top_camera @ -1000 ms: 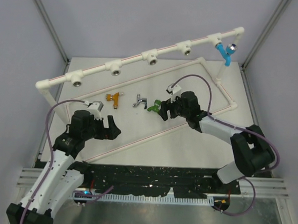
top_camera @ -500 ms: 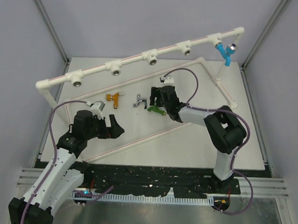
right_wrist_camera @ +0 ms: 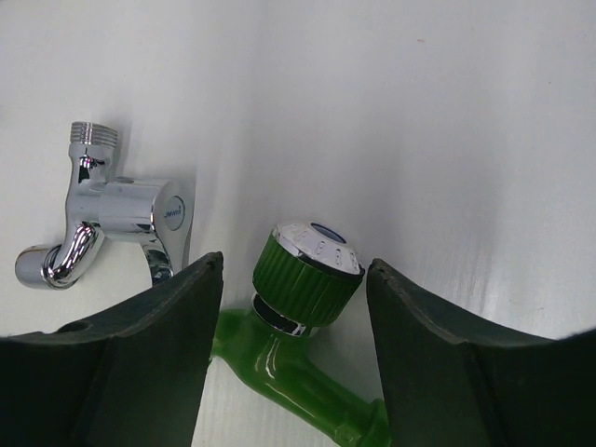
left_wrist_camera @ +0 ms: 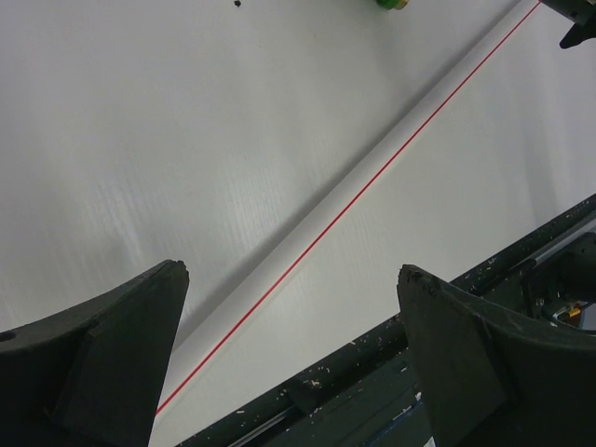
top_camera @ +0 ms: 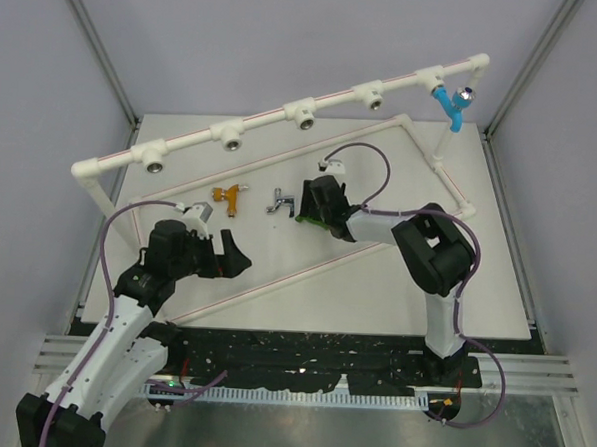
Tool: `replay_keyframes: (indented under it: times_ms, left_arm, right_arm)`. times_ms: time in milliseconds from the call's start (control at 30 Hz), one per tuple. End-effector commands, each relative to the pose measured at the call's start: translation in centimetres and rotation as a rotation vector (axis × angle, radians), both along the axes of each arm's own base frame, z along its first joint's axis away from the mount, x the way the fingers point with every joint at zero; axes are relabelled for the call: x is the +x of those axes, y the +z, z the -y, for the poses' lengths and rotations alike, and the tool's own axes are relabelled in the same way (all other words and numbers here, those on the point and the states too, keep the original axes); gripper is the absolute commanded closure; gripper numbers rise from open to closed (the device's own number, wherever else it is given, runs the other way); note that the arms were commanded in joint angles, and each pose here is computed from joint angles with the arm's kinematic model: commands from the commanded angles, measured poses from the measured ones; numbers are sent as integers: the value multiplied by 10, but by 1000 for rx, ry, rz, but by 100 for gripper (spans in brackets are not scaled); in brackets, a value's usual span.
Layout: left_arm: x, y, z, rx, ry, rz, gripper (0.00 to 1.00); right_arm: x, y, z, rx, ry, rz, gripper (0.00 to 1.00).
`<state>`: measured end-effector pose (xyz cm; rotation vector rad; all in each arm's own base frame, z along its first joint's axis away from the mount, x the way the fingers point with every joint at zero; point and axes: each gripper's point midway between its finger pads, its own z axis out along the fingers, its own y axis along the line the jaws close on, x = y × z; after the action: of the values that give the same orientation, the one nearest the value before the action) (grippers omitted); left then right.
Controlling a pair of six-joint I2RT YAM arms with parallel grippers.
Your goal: Install the water faucets
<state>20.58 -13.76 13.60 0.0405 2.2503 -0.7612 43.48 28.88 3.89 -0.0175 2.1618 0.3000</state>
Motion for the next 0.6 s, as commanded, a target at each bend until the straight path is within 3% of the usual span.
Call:
replay_keyframes:
  times_ms: [0,200,300,367,567]
  left_arm:
    - [3,12,10,-49,-27,40,1]
    - [1,17,16,-83,-52,43,1]
    - [-1,25,24,-114,-86,58,1]
    - [-2,28,29,-136,-110,64,1]
    - [-4,45,46,-175,-184,127,1]
  right_arm:
    - [1,5,-6,47,-25,4,35]
    - [-8,15,-1,73,0,55,71]
    - [-10,46,-2,98,52,144,88]
    - [-17,66,-4,120,114,216,95]
    - [-66,125,-23,265,388,364,95]
